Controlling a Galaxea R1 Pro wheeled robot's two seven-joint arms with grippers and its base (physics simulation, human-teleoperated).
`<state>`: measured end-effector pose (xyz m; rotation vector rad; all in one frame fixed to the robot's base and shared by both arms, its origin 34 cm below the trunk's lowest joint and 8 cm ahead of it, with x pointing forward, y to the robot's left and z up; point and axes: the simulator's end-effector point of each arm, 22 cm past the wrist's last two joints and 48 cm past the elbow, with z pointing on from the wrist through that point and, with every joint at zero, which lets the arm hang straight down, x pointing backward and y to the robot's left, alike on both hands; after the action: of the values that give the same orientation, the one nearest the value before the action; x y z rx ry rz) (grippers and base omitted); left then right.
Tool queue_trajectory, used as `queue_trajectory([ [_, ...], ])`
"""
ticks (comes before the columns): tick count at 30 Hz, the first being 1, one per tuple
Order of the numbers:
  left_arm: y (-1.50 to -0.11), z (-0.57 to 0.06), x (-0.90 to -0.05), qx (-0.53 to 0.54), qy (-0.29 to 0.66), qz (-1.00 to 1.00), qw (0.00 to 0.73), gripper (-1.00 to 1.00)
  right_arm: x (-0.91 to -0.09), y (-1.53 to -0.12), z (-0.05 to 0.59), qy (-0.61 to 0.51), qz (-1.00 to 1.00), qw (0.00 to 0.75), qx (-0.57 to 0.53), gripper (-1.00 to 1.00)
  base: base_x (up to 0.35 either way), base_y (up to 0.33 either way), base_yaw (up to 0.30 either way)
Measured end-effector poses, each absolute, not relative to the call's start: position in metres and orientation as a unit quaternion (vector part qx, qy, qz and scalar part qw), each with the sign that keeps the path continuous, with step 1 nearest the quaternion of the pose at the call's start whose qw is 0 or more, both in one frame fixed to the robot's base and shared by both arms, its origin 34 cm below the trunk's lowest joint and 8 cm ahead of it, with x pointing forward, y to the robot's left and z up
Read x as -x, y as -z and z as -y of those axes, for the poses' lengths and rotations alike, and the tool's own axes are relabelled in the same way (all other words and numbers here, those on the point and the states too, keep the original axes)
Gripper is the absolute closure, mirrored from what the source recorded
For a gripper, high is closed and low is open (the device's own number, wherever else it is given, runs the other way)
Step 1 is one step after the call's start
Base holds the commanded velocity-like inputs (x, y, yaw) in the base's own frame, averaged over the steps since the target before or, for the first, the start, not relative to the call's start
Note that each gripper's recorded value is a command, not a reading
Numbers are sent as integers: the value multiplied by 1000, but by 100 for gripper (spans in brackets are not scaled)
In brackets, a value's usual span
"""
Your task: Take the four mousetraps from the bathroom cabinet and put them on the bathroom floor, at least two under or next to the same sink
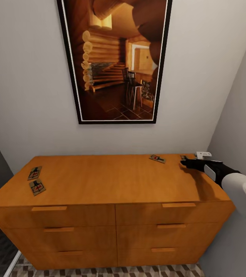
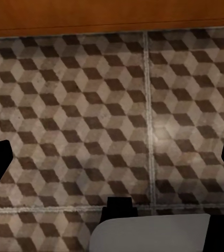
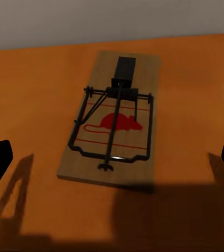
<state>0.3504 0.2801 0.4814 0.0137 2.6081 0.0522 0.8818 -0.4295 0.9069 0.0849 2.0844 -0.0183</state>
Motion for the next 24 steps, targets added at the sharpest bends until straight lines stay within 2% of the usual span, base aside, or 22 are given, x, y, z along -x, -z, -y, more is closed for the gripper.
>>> queue_trajectory([
  [24,-481,-280,-349,-5,-19,-965,262,-100,-879,-902,434,10,-865,501,-36,-100,0,0,0],
])
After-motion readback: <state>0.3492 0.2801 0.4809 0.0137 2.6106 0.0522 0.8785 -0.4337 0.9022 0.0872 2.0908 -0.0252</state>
